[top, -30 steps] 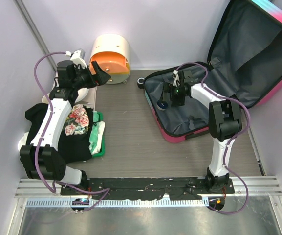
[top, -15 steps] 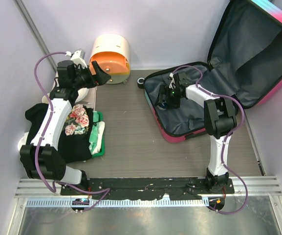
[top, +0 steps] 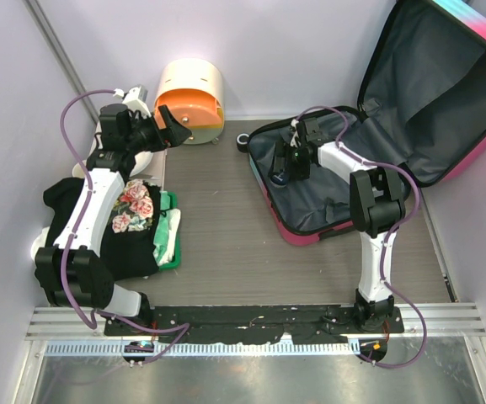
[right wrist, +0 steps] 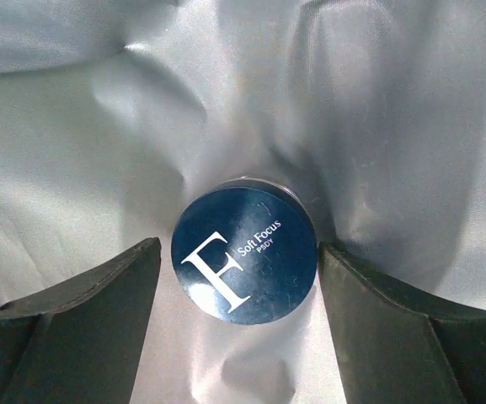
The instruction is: Open, take out, and arrange the luggage
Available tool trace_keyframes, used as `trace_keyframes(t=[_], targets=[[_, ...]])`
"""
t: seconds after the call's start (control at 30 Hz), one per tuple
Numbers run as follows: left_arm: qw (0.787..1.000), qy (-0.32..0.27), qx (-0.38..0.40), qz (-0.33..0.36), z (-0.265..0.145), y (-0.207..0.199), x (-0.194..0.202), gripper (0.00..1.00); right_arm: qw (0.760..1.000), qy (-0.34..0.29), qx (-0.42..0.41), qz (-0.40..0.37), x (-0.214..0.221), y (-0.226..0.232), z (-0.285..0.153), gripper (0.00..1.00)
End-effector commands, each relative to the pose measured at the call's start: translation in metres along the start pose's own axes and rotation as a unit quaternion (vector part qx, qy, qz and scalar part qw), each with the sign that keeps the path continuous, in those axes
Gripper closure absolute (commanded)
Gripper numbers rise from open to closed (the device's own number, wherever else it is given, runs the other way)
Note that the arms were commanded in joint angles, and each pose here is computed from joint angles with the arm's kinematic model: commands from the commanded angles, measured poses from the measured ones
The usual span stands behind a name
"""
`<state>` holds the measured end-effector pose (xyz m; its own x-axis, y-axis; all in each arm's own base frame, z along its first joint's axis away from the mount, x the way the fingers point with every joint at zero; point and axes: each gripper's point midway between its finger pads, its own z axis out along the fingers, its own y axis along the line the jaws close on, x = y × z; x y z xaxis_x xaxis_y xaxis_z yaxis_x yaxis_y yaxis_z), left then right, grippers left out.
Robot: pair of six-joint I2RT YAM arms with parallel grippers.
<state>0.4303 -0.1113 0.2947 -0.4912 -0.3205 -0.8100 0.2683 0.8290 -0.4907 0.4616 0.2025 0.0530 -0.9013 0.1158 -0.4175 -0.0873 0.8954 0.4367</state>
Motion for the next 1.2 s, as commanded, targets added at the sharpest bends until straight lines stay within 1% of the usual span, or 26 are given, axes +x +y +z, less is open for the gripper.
trace_keyframes(t=[0.0, 0.13, 0.2, 0.23, 0.3, 0.4, 0.43, 0.5, 0.57, 0.6, 0.63, 0.67, 0.7, 0.73, 0.8, 0.83, 0.97, 1.07, 1.17], targets=[[1.0, -0.015, 0.014, 0.012, 0.0, -0.007, -0.013, 0.12, 0.998, -0.032, 0.037, -0.045, -0.019, -0.01, 0.0, 0.21], [1.0, -0.011, 0.014, 0.019, 0.001, -0.005, -0.012, 0.12, 0.995, -0.036, 0.051, -0.074, -0.022, -0.014, -0.006, 0.32], [1.0, -0.01, 0.016, 0.02, 0.002, -0.006, -0.011, 0.12, 0.993, -0.043, 0.061, -0.092, -0.027, -0.017, -0.012, 0.35], [1.0, -0.011, 0.019, 0.022, 0.003, -0.006, -0.012, 0.12, 0.992, -0.045, 0.063, -0.098, -0.029, -0.016, -0.015, 0.39], [0.999, -0.008, 0.033, 0.025, 0.004, -0.01, -0.012, 0.12, 0.989, -0.053, 0.064, -0.12, -0.035, -0.013, -0.026, 0.41], [0.998, -0.004, 0.059, 0.036, 0.007, -0.018, -0.013, 0.12, 0.985, -0.065, 0.042, -0.155, -0.043, 0.001, -0.044, 0.47], [0.997, 0.001, 0.063, 0.037, 0.007, -0.019, -0.012, 0.13, 0.981, -0.067, 0.036, -0.177, -0.044, 0.004, -0.05, 0.49], [0.996, 0.006, 0.081, 0.04, 0.009, -0.025, -0.013, 0.15, 0.976, -0.085, 0.007, -0.201, -0.05, 0.021, -0.069, 0.5], [0.994, 0.016, 0.097, 0.039, 0.01, -0.029, -0.011, 0.16, 0.966, -0.098, -0.003, -0.24, -0.054, 0.027, -0.081, 0.51], [0.994, 0.017, 0.104, 0.036, 0.009, -0.033, -0.012, 0.18, 0.959, -0.116, -0.014, -0.257, -0.06, 0.036, -0.097, 0.52], [0.993, 0.023, 0.115, 0.028, 0.011, -0.036, -0.01, 0.19, 0.955, -0.124, -0.029, -0.27, -0.061, 0.043, -0.103, 0.52], [0.992, 0.029, 0.122, 0.01, 0.012, -0.039, -0.009, 0.21, 0.947, -0.135, -0.038, -0.289, -0.064, 0.049, -0.112, 0.52], [0.991, 0.031, 0.13, 0.004, 0.013, -0.043, -0.011, 0.25, 0.942, -0.143, -0.048, -0.3, -0.065, 0.056, -0.119, 0.52], [0.989, 0.04, 0.141, -0.007, 0.016, -0.045, -0.008, 0.27, 0.932, -0.16, -0.075, -0.317, -0.067, 0.071, -0.135, 0.53], [0.986, 0.05, 0.156, -0.031, 0.019, -0.056, -0.009, 0.31, 0.917, -0.175, -0.101, -0.343, -0.067, 0.085, -0.149, 0.55], [0.984, 0.058, 0.162, -0.039, 0.023, -0.058, -0.007, 0.31, 0.908, -0.192, -0.115, -0.354, -0.069, 0.095, -0.162, 0.55], [0.972, 0.09, 0.21, -0.057, 0.026, -0.091, 0.002, 0.32, 0.879, -0.21, -0.161, -0.398, -0.062, 0.128, -0.185, 0.55], [0.962, 0.116, 0.237, -0.068, 0.026, -0.109, 0.012, 0.25, 0.858, -0.221, -0.171, -0.43, -0.057, 0.144, -0.196, 0.56], [0.953, 0.142, 0.255, -0.081, 0.026, -0.121, 0.025, 0.24, 0.839, -0.233, -0.175, -0.459, -0.052, 0.158, -0.204, 0.56]])
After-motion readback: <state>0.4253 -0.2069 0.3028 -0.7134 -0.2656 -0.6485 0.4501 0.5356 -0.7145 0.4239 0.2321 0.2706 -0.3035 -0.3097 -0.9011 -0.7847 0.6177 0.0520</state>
